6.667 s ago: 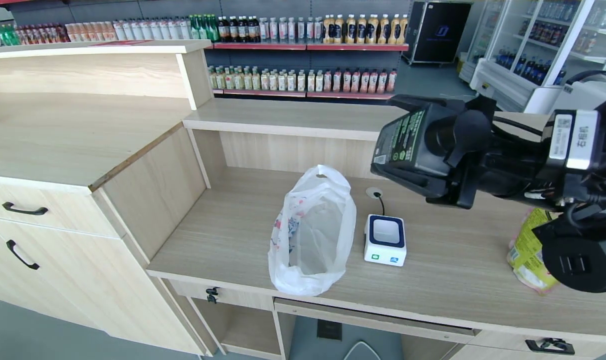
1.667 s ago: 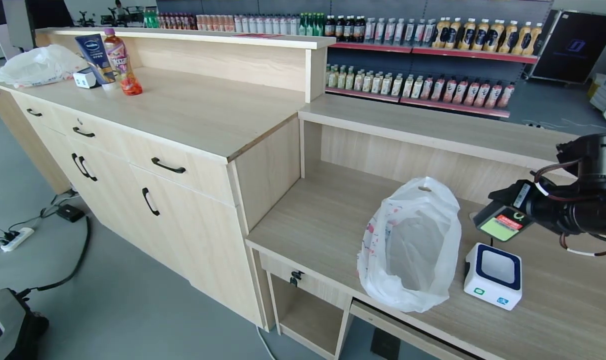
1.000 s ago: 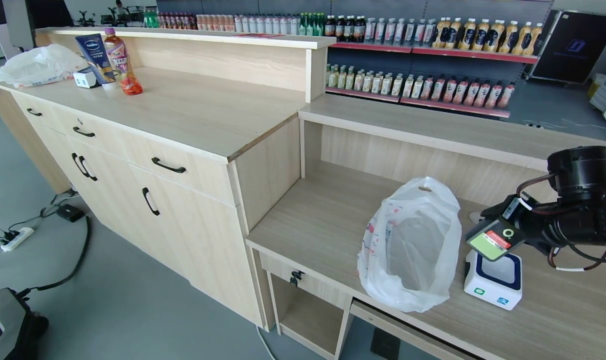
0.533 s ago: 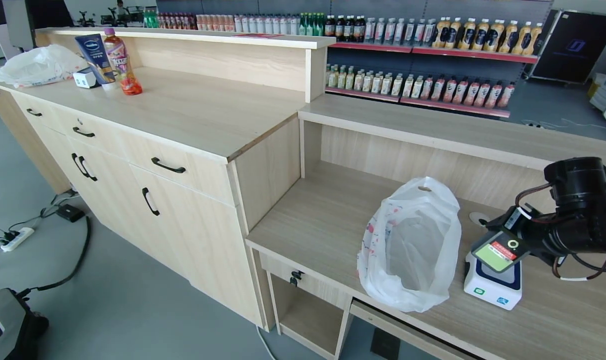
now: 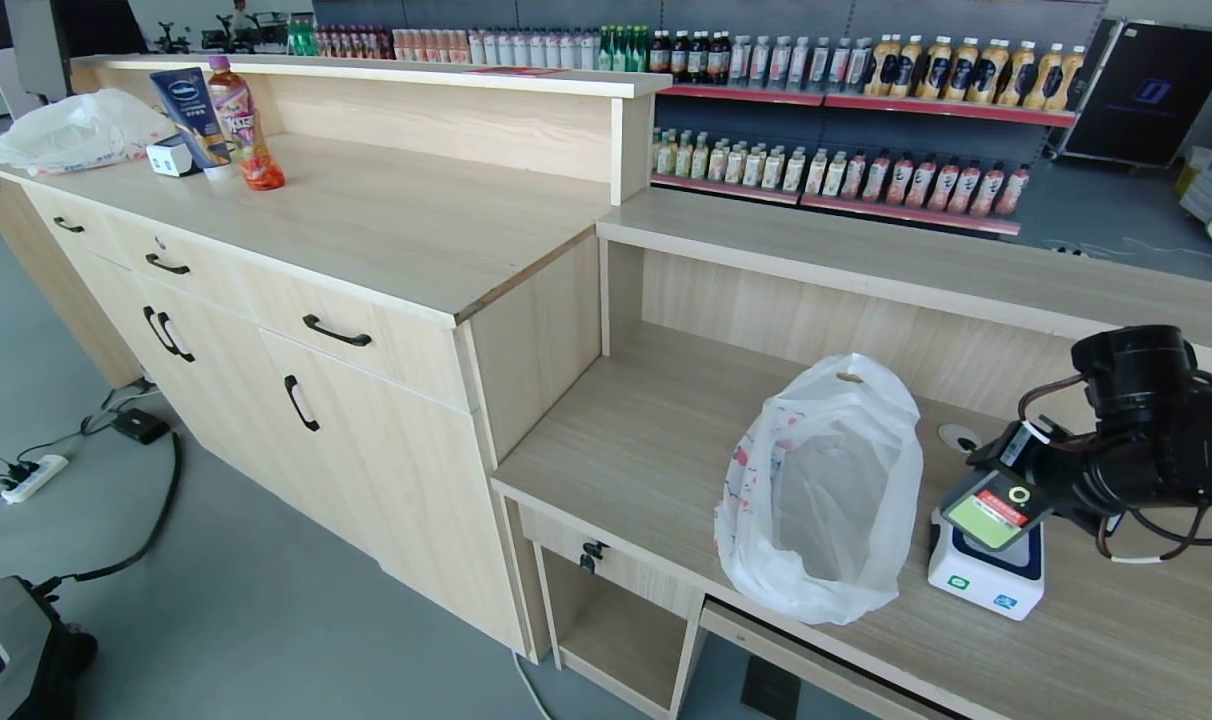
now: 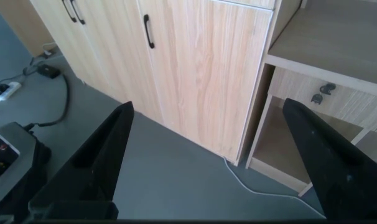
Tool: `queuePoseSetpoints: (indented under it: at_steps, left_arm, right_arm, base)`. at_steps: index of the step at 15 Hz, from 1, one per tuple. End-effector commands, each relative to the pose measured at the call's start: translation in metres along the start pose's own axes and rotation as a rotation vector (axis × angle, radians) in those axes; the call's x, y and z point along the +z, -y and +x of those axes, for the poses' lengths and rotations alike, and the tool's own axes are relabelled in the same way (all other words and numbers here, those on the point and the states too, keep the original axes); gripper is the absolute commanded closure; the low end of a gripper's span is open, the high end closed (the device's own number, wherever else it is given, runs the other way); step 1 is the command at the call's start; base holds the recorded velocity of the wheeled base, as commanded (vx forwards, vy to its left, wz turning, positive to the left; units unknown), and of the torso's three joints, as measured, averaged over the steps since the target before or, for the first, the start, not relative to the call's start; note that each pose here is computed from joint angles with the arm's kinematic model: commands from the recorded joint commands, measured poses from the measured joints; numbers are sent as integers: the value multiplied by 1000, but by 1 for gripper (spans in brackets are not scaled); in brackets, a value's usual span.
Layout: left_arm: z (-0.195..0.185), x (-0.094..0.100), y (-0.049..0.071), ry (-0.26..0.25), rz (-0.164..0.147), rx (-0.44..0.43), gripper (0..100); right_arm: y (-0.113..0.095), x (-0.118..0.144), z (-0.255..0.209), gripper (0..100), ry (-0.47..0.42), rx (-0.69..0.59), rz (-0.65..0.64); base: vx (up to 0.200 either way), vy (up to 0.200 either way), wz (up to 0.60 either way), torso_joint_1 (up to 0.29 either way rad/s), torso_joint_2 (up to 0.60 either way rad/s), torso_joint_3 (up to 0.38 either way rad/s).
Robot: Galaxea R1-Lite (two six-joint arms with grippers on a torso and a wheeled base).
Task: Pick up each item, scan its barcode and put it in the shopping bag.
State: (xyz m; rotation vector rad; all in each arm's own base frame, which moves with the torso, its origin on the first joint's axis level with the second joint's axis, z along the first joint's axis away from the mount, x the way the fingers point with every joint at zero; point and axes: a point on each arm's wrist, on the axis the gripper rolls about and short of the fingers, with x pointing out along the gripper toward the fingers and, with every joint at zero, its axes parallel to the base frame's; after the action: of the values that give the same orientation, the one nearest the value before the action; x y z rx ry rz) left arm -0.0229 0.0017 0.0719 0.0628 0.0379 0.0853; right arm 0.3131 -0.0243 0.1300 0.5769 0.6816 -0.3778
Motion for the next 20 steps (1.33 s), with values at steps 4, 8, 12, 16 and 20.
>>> queuePoseSetpoints:
  at_steps: [4, 8, 12, 16, 20]
  left_arm:
    - [0, 0, 0, 0, 0, 1, 0]
    - [0, 0, 0, 0, 0, 1, 0]
    - [0, 0, 0, 0, 0, 1, 0]
    - [0, 0, 0, 0, 0, 1, 0]
    - [0, 0, 0, 0, 0, 1, 0]
  right_arm:
    - [-6, 0, 21, 100, -23, -8, -11]
    - [-6, -6, 28, 100, -46, -18, -19]
    - [-10, -8, 33, 100, -57, -14, -27]
    - [-13, -10, 33, 100, -51, -2, -34]
    - [-11, -10, 29, 100, -48, -4, -32]
  base:
    - [0, 0, 0, 0, 0, 0]
    - [0, 0, 0, 0, 0, 0]
    - [0, 0, 0, 0, 0, 0]
    - [0, 0, 0, 0, 0, 0]
    - [0, 0, 0, 0, 0, 0]
